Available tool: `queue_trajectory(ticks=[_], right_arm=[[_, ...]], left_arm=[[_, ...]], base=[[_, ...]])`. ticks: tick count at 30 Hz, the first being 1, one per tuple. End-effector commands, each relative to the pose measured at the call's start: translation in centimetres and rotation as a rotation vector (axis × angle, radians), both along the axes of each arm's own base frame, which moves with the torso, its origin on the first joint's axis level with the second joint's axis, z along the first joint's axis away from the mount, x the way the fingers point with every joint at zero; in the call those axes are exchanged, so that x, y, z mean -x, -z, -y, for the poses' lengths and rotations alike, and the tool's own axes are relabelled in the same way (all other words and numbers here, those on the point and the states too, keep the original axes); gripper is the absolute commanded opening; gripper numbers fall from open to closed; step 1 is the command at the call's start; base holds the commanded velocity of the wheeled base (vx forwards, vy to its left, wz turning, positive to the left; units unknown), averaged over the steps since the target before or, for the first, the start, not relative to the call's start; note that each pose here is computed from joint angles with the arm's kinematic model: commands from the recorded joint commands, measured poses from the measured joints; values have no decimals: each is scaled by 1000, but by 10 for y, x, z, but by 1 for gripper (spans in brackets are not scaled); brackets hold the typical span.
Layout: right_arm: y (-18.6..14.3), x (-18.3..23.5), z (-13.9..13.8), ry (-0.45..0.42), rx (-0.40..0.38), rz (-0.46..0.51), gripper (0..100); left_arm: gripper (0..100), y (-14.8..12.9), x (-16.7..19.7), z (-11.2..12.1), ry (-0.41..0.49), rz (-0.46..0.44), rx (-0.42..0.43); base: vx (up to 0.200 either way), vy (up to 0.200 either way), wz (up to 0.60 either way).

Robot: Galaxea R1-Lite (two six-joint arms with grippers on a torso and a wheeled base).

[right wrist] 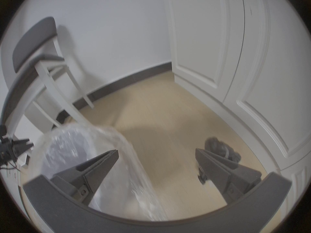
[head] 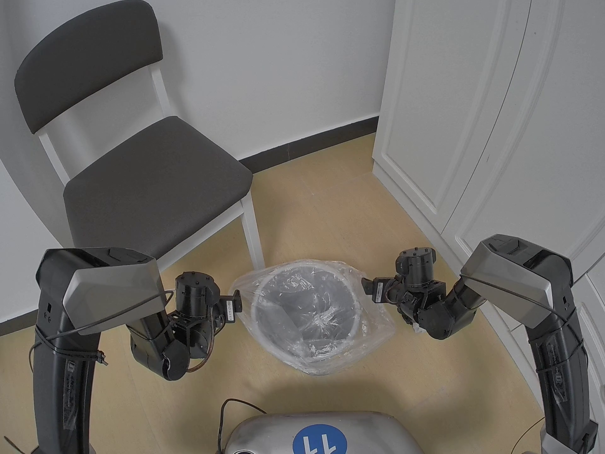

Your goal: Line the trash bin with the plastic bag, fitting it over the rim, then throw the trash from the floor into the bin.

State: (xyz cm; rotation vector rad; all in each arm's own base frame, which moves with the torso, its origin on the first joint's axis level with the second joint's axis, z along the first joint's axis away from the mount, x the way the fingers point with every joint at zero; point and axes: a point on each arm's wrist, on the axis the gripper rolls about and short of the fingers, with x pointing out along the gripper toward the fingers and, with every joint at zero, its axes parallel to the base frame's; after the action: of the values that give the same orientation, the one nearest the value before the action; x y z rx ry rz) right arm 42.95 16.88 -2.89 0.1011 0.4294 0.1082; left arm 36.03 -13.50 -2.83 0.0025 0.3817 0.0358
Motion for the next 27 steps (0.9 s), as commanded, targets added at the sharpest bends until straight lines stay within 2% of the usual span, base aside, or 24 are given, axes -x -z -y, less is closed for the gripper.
queue_trajectory(ticks=[1,3,8,11,17,20,22,27], right_arm=[[21,-7,1,0,27,-68,100],[36,-13,-1,3,30,-81,100],[32,-22,-6,7,-45,-141,100],[39,-34,-8,15,-49,-138,100],[49,-64,-15,32,-77,-71,100],[45,-79,-17,46,-120,-10,100],[43,-90,-20,74,-178,41,100],[36,-92,-20,116,-185,65,100]], left_arm=[[100,-3,4,1,8,-2,-6],[100,-5,6,1,11,1,-5],[100,-10,11,5,25,4,-3],[100,-10,13,9,36,5,-3],[100,-13,19,18,71,57,9],[100,-13,23,26,92,71,15],[100,-10,25,34,114,80,20],[100,-8,29,41,133,89,26]], base=[[0,0,0],[0,0,0],[0,0,0],[0,0,0],[0,0,0],[0,0,0],[0,0,0],[0,0,0]])
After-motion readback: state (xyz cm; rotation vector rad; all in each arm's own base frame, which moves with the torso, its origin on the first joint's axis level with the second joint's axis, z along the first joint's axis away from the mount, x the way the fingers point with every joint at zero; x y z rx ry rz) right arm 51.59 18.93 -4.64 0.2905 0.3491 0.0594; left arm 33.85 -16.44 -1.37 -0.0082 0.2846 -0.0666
